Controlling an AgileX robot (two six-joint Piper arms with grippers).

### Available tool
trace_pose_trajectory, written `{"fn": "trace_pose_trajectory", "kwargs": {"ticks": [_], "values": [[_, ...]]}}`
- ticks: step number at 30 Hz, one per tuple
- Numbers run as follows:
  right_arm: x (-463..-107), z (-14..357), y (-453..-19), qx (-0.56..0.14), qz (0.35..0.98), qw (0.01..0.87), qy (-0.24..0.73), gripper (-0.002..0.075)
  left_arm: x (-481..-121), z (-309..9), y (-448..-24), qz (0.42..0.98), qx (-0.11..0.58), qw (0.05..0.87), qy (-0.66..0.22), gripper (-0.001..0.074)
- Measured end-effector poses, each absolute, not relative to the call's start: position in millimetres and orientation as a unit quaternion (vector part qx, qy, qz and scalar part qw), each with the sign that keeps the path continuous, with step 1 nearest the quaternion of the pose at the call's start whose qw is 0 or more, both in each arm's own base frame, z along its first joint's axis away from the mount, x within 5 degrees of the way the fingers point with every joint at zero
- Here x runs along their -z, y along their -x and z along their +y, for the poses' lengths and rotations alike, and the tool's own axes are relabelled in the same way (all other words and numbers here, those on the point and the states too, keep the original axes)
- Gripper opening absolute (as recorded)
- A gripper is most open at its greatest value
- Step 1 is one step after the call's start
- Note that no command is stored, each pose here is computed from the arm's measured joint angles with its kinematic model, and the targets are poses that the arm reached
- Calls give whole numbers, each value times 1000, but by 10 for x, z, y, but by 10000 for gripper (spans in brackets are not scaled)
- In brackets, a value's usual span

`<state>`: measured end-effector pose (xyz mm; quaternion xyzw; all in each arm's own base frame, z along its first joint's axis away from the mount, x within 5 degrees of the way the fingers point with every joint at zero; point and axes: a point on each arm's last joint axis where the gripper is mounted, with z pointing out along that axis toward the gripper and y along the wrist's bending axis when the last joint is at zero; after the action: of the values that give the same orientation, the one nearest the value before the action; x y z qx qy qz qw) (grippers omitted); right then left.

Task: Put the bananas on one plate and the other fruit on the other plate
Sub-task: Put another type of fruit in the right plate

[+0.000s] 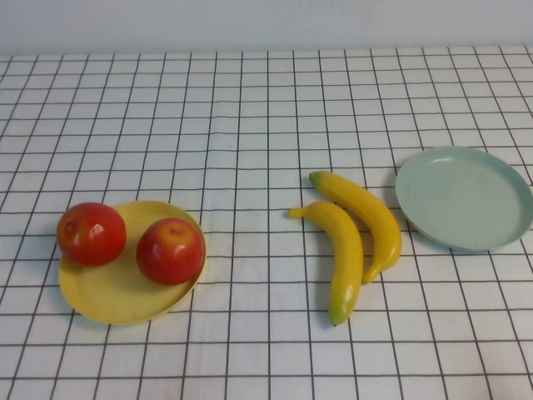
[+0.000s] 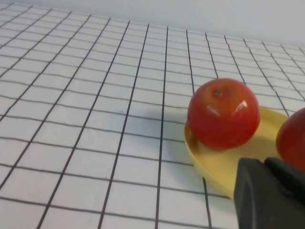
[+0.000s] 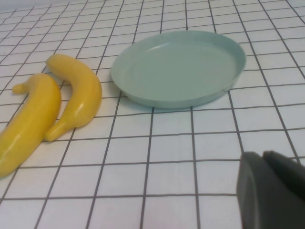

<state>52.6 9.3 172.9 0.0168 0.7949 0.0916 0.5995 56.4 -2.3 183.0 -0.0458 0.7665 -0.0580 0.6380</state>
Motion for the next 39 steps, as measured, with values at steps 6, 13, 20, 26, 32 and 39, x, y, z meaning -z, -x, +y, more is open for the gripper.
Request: {"fn": "trace_pose_trajectory", "kwargs": {"ticks": [6, 13, 20, 26, 32, 39], "values": [[-1730, 102, -525, -103, 795, 598, -24, -14, -1707, -34, -531, 809, 61, 583, 48, -3], [-1840, 240, -518, -339, 732, 560, -188, -14, -1705, -35, -530, 810, 61, 582, 48, -3], [-1967, 197, -539, -449, 638, 545, -307, -14, -1704, -35, -530, 810, 61, 581, 48, -3], [-1998, 133, -552, -426, 622, 578, -313, -14, -1704, -35, -530, 810, 61, 581, 48, -3], [-2179, 39, -542, -311, 623, 677, -238, -15, -1704, -36, -530, 810, 62, 581, 49, -3], [-3187, 188, -749, -176, 679, 713, -17, -15, -1704, -36, -530, 810, 62, 581, 48, -3]]}}
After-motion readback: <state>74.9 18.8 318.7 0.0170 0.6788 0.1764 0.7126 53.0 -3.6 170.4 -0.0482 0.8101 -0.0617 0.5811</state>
